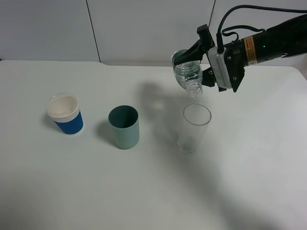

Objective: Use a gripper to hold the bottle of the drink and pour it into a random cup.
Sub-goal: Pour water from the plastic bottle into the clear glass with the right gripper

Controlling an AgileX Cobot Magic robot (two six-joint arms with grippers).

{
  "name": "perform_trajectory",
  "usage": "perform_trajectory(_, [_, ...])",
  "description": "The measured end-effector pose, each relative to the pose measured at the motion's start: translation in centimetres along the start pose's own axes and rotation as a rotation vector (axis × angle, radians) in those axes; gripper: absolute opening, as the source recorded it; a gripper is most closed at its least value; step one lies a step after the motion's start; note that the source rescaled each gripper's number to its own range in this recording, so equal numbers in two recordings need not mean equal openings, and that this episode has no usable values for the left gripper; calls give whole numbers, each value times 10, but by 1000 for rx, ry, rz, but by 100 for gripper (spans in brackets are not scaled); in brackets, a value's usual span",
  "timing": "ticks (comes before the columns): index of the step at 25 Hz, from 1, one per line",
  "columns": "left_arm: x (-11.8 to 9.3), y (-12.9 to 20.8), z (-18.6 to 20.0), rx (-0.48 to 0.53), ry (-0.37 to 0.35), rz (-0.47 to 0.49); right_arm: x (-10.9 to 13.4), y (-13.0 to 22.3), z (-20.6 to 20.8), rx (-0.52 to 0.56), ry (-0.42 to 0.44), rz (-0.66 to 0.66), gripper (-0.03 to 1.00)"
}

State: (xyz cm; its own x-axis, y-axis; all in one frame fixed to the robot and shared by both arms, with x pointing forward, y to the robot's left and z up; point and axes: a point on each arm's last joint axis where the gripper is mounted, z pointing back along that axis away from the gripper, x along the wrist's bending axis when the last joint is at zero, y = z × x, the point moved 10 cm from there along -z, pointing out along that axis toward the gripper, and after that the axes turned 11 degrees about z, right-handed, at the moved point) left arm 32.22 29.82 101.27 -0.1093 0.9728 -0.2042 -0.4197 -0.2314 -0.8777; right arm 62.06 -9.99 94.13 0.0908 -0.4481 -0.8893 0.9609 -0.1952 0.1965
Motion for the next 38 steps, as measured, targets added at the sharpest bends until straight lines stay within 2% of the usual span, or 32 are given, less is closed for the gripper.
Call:
perform_trajectory(9, [0, 0, 0, 0, 0, 0, -4, -6, -10, -15, -7, 30, 1])
perform_trajectory(18, [0, 0, 0, 0, 0, 0, -4, -6, -10, -14, -8, 142, 1])
perform_trajectory(38, [0, 0, 0, 0, 0, 0, -5, -8, -10, -23, 2, 179, 1])
